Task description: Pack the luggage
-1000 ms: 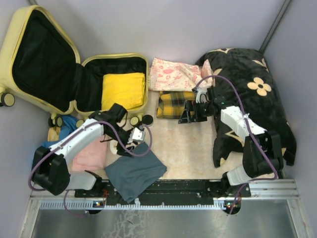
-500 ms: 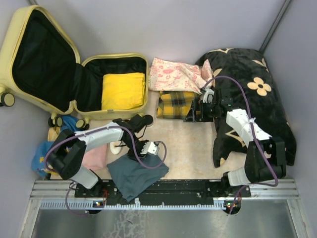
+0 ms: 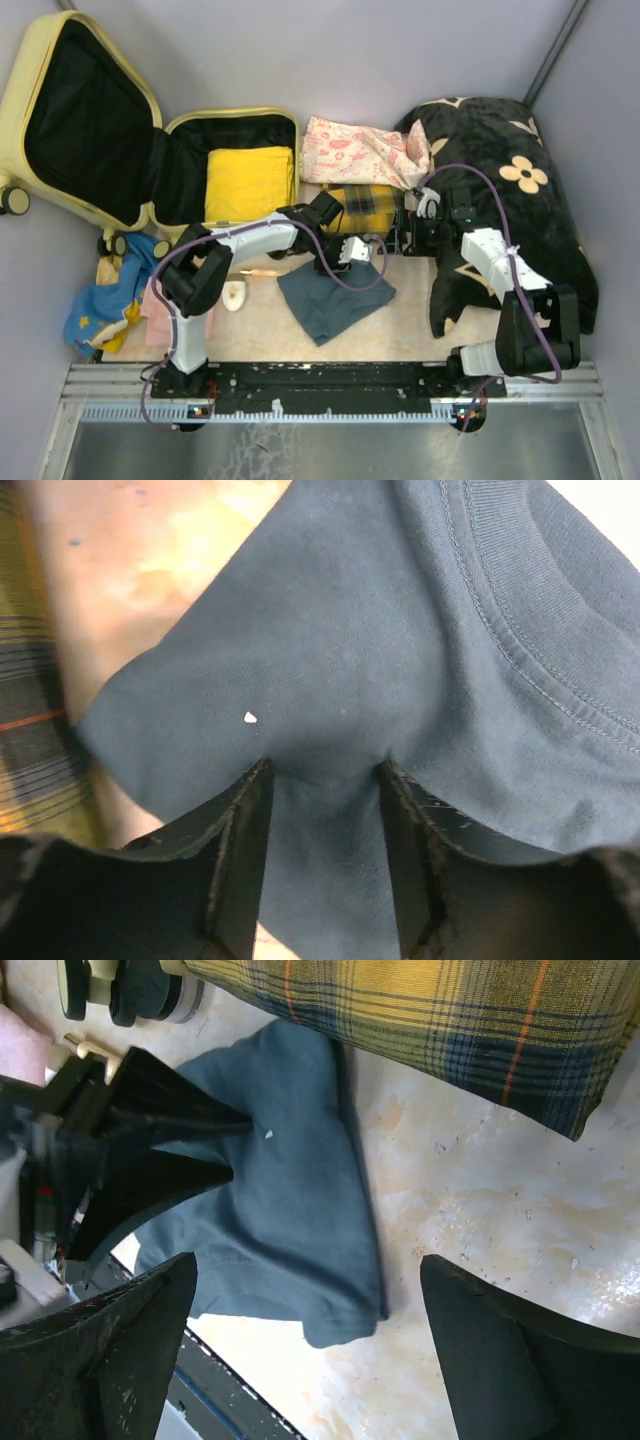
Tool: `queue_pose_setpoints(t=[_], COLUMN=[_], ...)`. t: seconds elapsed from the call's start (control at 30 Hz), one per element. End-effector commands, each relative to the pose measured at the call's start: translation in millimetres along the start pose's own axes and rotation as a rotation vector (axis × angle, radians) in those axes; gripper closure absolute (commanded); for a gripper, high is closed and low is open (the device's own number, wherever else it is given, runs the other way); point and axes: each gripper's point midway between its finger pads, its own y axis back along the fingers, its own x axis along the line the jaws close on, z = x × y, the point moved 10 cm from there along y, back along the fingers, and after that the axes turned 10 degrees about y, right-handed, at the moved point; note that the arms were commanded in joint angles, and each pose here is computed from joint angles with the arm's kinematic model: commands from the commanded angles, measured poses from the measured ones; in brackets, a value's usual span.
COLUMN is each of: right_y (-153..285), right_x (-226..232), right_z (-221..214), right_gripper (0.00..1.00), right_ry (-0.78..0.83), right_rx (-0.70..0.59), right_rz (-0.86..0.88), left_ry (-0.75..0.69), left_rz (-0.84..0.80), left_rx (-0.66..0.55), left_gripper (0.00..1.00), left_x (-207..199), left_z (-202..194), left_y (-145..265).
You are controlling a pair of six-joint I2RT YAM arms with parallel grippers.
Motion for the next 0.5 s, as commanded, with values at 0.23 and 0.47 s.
queue_pose_setpoints(t=[0.23, 0.47], right_y=[-6.2, -35.3], right_x=[-5.4, 12.1], right_z=[-10.9, -8.4], right_gripper=[0.12, 0.16], right_ry=[-0.025, 0.124], right_rx=[-0.035, 0.051], right_rz=[-0.023, -0.011], left_ry=[0.367, 0.736], left_rz=[0.150, 0.184], left_rx=[-0.225, -0.316], left_gripper=[0.30, 0.29], left_x=[-24.8, -74.3], left_z=[2.5, -36.5], left_y=[88.5, 130.5])
